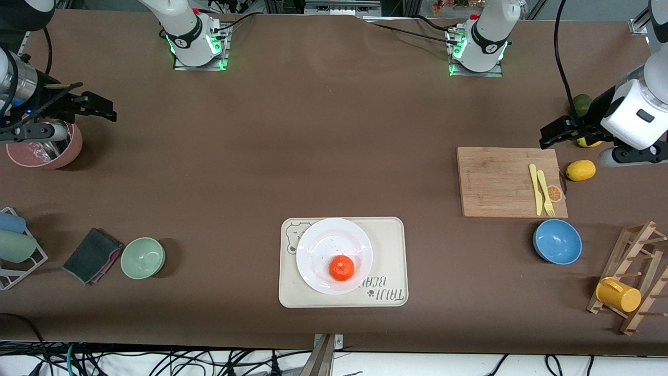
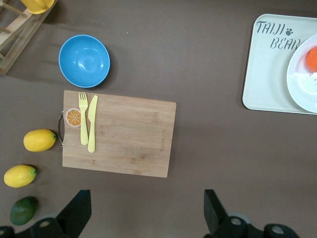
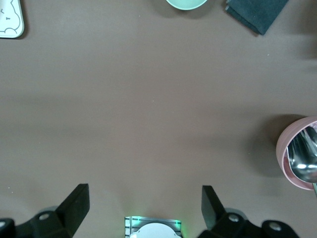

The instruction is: Place orange and plate with both arms

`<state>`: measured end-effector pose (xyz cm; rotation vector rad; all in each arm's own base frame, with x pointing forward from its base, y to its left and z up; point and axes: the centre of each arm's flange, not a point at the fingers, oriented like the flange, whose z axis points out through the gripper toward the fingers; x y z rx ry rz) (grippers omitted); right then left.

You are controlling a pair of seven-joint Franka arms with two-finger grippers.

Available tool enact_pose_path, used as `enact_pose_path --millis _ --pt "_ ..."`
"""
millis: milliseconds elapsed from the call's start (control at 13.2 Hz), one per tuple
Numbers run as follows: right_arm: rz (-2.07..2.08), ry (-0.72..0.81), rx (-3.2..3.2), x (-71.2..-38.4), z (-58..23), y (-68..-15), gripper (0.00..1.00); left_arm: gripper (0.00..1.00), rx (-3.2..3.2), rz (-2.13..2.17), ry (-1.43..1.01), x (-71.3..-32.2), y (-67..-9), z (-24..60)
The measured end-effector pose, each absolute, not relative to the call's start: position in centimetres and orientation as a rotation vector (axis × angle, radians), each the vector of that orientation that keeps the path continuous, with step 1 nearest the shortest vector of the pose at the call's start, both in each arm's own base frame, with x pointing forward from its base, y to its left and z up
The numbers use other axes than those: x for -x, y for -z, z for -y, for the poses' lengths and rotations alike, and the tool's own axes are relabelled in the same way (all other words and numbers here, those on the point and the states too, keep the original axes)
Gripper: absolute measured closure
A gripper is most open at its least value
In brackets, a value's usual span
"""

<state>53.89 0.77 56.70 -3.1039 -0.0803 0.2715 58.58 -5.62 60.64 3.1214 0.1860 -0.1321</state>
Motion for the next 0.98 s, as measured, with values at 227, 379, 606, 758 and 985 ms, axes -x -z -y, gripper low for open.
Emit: enact_pose_path --millis 227,379,606,758,985 --pt "0.062 -0.254 3.106 -53.9 -0.3 -58.2 0.0 0.0 -3.121 -0.186 0.133 -58.6 -60.6 5.6" --pt "0.047 -0.25 3.106 -53.9 0.2 -58.4 0.0 0.0 -3.121 -0.187 0.135 -58.6 -60.6 5.6" --pt "0.034 -0.263 3.106 -54.0 0.5 -58.1 0.0 0.0 -3.122 -0.187 0.14 -58.5 -60.6 5.6" --pt "0.032 -0.273 3.106 -54.2 0.5 -57.7 0.0 0.0 -3.122 -0.187 0.144 -58.5 -60.5 5.6" --pt "0.03 -0.275 3.115 -54.2 0.7 -57.7 0.0 0.0 -3.122 -0.187 0.153 -58.5 -60.3 5.6"
